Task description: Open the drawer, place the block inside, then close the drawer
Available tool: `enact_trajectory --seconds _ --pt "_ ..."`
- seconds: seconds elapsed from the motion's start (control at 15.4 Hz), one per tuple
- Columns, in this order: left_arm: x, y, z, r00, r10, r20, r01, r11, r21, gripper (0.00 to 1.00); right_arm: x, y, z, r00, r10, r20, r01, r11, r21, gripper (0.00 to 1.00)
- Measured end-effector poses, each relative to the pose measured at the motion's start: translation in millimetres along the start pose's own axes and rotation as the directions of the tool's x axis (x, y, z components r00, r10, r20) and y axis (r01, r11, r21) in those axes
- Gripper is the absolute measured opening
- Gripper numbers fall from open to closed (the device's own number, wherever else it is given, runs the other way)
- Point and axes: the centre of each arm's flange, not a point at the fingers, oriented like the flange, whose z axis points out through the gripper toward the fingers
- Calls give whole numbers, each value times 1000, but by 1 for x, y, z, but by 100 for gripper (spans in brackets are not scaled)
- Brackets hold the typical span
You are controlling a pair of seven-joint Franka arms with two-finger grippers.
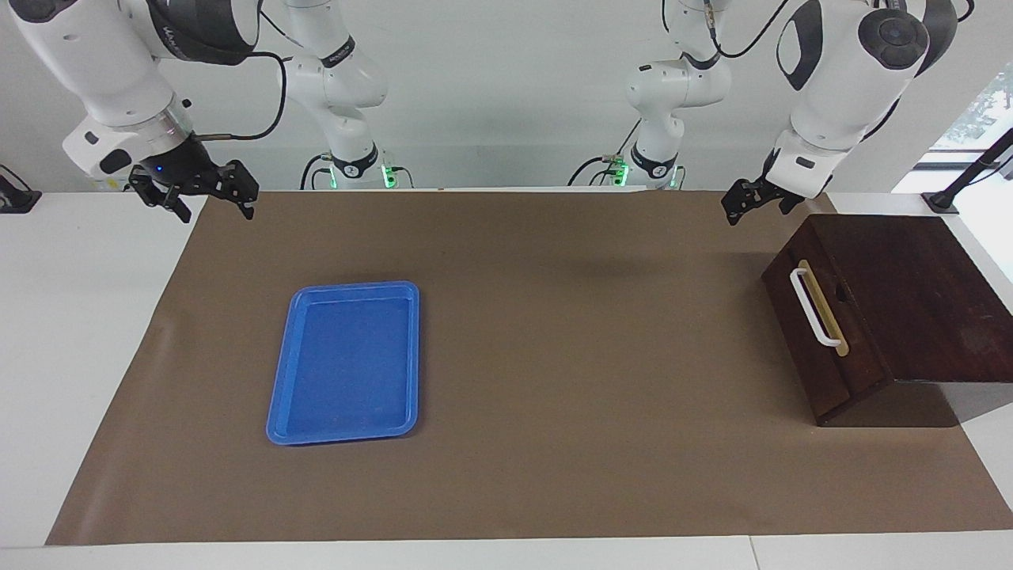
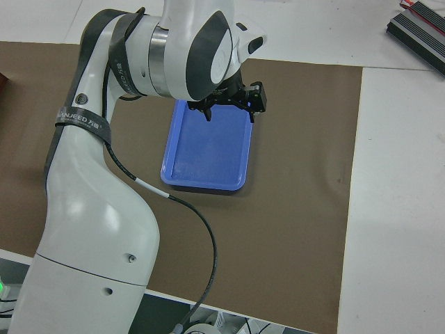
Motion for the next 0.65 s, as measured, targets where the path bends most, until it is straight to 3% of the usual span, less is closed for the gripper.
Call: enact_trajectory --seconds 0.65 --pt "11 2 -3 997 73 28 -73 997 -10 100 0 0 0 1000 1 0 -1 1000 0 100"
